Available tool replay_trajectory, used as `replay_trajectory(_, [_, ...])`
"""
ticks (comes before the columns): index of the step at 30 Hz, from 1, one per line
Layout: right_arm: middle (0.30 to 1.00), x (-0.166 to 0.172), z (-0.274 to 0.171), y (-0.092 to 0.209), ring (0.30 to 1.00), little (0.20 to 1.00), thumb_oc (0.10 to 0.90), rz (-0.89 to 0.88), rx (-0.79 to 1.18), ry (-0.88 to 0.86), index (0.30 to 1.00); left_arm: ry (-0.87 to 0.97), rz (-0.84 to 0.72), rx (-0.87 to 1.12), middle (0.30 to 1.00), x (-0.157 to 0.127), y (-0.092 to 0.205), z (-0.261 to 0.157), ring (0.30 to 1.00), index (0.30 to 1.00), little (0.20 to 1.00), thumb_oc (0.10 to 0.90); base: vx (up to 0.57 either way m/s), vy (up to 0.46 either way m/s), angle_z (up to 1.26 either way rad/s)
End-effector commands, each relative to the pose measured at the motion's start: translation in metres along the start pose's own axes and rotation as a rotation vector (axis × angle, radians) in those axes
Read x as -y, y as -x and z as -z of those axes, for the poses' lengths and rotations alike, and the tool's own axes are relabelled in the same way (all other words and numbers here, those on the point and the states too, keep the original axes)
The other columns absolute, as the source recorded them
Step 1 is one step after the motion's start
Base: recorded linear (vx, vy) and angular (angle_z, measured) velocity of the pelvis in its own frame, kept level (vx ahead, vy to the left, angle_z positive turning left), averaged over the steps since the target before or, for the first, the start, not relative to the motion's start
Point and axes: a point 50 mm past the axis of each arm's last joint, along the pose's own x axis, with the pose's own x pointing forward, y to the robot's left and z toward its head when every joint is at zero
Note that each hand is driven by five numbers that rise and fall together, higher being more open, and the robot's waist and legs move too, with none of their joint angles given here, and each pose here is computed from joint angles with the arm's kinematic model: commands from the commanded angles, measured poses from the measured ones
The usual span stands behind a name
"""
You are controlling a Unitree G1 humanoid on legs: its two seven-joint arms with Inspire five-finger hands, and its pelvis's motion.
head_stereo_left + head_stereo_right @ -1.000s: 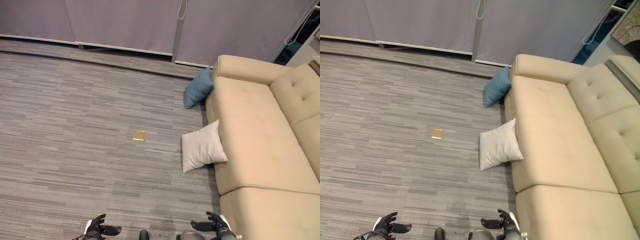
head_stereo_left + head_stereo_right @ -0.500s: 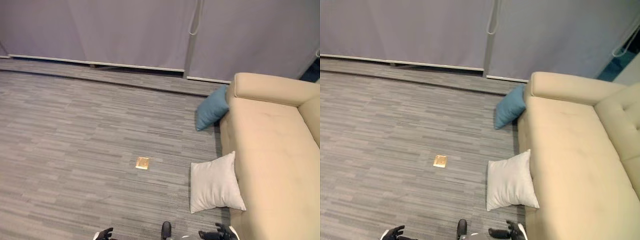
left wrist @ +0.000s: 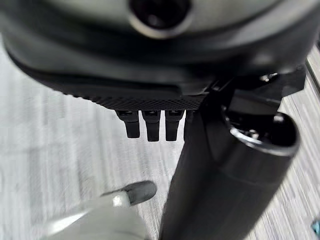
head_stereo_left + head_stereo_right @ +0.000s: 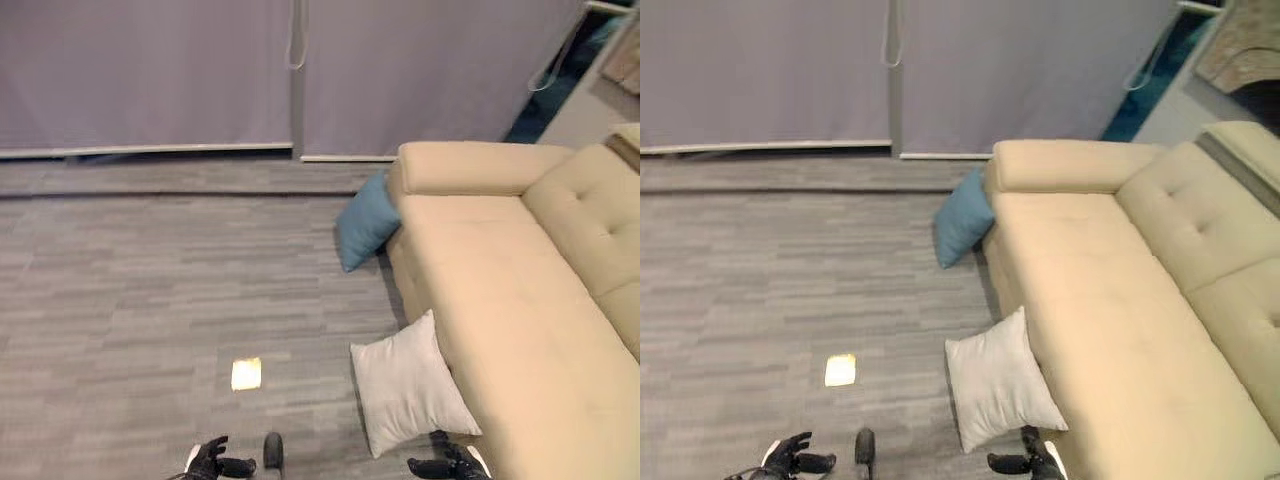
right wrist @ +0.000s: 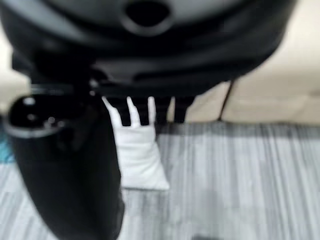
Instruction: Pick up all the scattered cushions and arrange them neatly on the sofa.
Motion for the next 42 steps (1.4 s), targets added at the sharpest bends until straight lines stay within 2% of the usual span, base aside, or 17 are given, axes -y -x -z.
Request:
replay_trajectory(1, [0.9, 0.014, -0.027, -0.005, 0.9, 0.9, 0.8, 0.052, 0.091, -0.012, 0.9, -0.049, -0.054, 0.042, 0.9, -0.02, -0.001, -0.007, 0.9, 0.9, 0.9, 0.8, 0.11, 0.123, 0.07])
replay_trajectory(9, [0.9, 0.017, -0.045, -0.007, 0.9, 0.9, 0.8, 0.058, 0.147, 0.022, 0.9, 0.007, -0.075, 0.02, 0.9, -0.025, -0.001, -0.003, 0.9, 0.9, 0.9, 0.8, 0.2, 0.042, -0.56])
replay_trajectory(17, [0.9, 0.03, -0.028, -0.006, 0.9, 0.9, 0.8, 0.099, 0.101, -0.011, 0.9, -0.022, -0.038, 0.076, 0.9, -0.016, -0.002, -0.016, 0.9, 0.9, 0.9, 0.8, 0.15, -0.116, -0.11])
replay_trajectory(24, [0.9, 0.034, -0.035, -0.008, 0.9, 0.9, 0.8, 0.115, 0.111, 0.006, 0.9, 0.029, -0.025, 0.08, 0.9, -0.005, -0.003, -0.02, 0.9, 0.9, 0.9, 0.8, 0.2, 0.071, -1.15])
replay_trajectory(29, [0.9, 0.037, -0.03, -0.008, 0.9, 0.9, 0.8, 0.123, 0.089, -0.001, 0.9, 0.001, -0.002, 0.043, 0.9, 0.001, -0.002, -0.013, 0.9, 0.9, 0.9, 0.8, 0.14, 0.17, -0.92])
replay_trajectory(42, [0.9, 0.026, -0.039, -0.008, 0.9, 0.9, 0.8, 0.099, 0.108, -0.015, 0.9, 0.004, -0.05, 0.097, 0.9, -0.016, -0.004, -0.026, 0.9, 0.9, 0.9, 0.8, 0.01, 0.173, -0.66])
